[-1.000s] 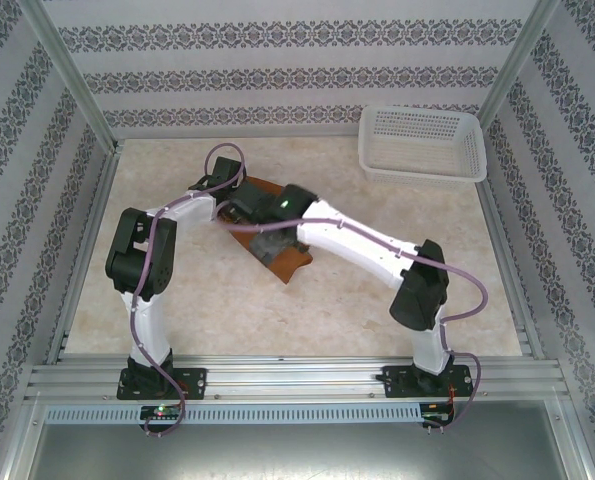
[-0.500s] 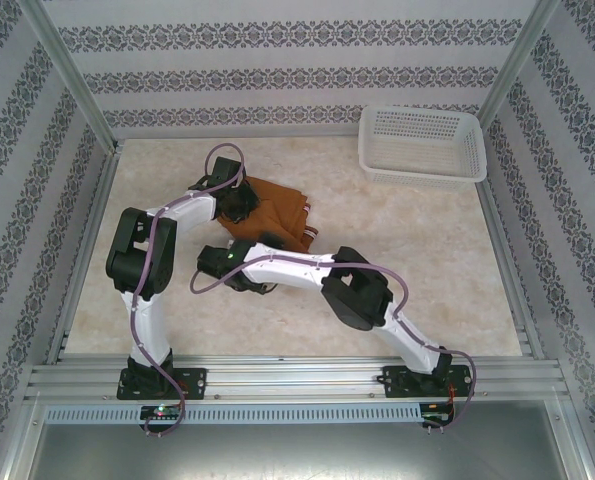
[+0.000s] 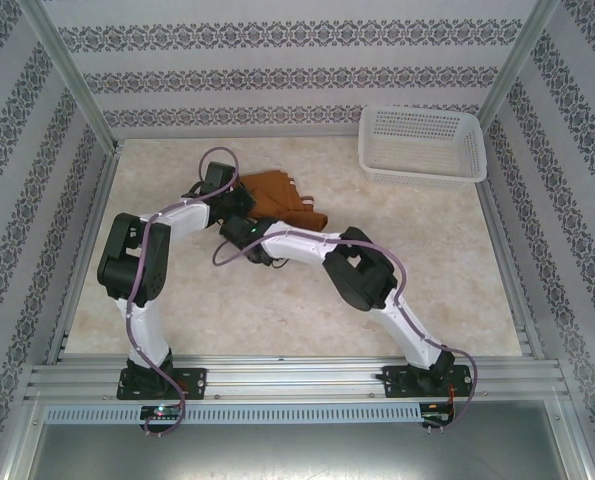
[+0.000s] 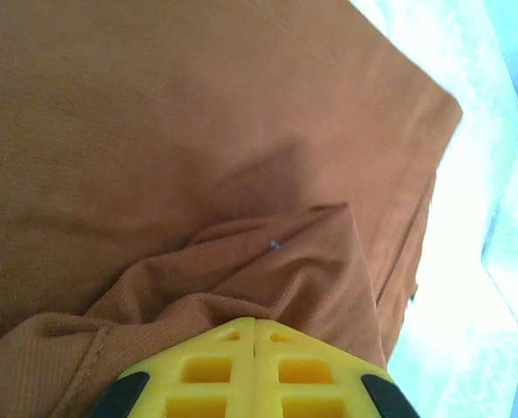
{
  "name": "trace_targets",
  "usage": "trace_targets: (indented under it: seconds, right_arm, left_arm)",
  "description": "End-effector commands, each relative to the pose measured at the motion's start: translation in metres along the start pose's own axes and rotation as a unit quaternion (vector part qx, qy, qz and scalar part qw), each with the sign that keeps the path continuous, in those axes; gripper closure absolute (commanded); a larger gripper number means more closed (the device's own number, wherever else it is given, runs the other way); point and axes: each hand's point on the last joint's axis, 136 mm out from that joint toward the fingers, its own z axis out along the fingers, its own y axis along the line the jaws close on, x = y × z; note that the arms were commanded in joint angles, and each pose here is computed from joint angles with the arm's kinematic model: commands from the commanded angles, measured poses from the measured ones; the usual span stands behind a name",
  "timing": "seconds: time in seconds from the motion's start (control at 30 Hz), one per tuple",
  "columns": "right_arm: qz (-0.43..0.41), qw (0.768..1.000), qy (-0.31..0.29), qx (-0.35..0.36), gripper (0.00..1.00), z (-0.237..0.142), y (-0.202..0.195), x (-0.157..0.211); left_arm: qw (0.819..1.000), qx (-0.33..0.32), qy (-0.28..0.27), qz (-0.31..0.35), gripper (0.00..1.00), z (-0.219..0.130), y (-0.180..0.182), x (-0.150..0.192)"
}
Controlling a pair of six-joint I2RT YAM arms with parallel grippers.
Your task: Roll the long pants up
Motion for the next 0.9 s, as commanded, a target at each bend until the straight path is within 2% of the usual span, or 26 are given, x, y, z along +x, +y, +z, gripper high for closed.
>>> trace_targets:
  seconds: [0.0,0.17,0.27,0.43,0.57,0.67,0.77,0.87]
  right_arm:
    - [0.032,0.995,-0.007,-0.092,1.00,0.022,0.015,0.007]
    - [0.069,0.983,-0.034,-0.167,1.00,-0.014,0.004,0.008]
    - [0.089,0.967,-0.041,-0.237,1.00,-0.047,-0.002,0.009]
    - [0.131,0.919,-0.050,-0.368,1.00,-0.114,-0.013,0.011]
    - [0.144,0.884,-0.050,-0.442,1.00,-0.152,-0.013,0.009]
    - [0.179,0.841,-0.060,-0.507,1.00,-0.171,-0.015,0.000]
    - [0.246,0.774,-0.077,-0.577,1.00,-0.173,-0.026,-0.016]
    - [0.322,0.692,-0.093,-0.639,1.00,-0.157,-0.043,-0.031]
  left_arm:
    - [0.998,-0.037,0.047,-0.005,1.00,-0.009,0.025,0.024]
    - [1.000,-0.028,0.009,-0.005,1.00,-0.032,0.003,-0.014]
    - [1.000,-0.023,-0.009,0.000,1.00,-0.046,-0.013,-0.042]
    - [0.999,-0.025,-0.030,0.014,1.00,-0.064,-0.026,-0.074]
    - [0.999,-0.026,-0.032,0.011,1.00,-0.073,-0.021,-0.078]
    - [0.999,-0.025,-0.035,0.006,1.00,-0.079,-0.016,-0.073]
    - [0.999,-0.029,-0.034,0.005,1.00,-0.085,-0.009,-0.067]
    - [0.999,-0.034,-0.037,0.005,1.00,-0.095,-0.003,-0.063]
